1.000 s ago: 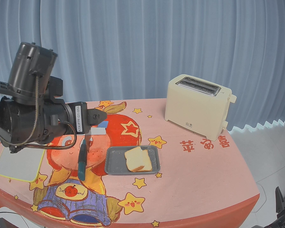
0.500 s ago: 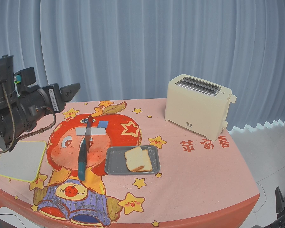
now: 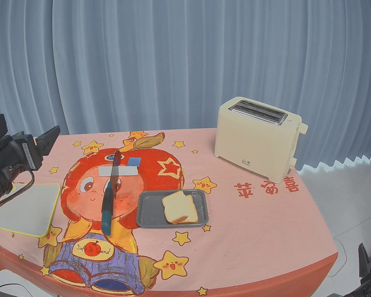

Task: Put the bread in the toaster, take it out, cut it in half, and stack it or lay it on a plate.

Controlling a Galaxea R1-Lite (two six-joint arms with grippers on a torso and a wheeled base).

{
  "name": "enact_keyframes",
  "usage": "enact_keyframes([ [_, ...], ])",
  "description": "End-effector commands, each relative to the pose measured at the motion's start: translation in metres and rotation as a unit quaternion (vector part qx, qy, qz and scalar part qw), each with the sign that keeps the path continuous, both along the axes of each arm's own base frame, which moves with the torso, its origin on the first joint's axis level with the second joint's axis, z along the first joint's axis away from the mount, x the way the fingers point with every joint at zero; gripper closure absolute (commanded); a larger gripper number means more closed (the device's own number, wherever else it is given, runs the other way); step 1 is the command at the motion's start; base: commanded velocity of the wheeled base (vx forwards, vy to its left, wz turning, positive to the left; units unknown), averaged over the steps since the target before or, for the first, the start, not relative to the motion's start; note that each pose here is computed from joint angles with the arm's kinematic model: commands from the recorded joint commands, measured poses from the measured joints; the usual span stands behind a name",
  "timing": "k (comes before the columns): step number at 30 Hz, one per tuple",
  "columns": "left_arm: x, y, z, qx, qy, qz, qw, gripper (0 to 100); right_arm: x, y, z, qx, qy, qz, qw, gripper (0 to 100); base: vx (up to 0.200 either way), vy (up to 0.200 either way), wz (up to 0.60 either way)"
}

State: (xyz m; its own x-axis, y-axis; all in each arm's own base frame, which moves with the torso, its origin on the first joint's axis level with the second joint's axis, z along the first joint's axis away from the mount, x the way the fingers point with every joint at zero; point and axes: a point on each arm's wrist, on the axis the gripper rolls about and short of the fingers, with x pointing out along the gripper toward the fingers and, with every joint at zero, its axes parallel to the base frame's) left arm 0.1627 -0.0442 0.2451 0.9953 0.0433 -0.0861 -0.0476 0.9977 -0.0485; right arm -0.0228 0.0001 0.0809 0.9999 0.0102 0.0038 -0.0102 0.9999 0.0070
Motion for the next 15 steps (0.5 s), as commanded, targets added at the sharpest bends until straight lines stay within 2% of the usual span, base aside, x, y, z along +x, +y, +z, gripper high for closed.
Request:
enact_keyframes([
  [1, -0.032, 0.011, 0.005, -0.003, -0.039, 0.001, 0.9992, 0, 0.000, 0.000, -0.005, 0.000, 0.000, 0.000, 1.0000, 0, 0.000, 0.000, 0.00],
  [11, -0.063, 0.021, -0.007, -0.007, -0.056, 0.002, 0.9984, 0, 0.000, 0.000, -0.005, 0.000, 0.000, 0.000, 1.0000, 0, 0.000, 0.000, 0.00],
  [15, -0.071, 0.024, -0.005, -0.013, -0.070, 0.007, 0.9974, 0, 0.000, 0.000, -0.005, 0.000, 0.000, 0.000, 1.0000, 0, 0.000, 0.000, 0.00],
])
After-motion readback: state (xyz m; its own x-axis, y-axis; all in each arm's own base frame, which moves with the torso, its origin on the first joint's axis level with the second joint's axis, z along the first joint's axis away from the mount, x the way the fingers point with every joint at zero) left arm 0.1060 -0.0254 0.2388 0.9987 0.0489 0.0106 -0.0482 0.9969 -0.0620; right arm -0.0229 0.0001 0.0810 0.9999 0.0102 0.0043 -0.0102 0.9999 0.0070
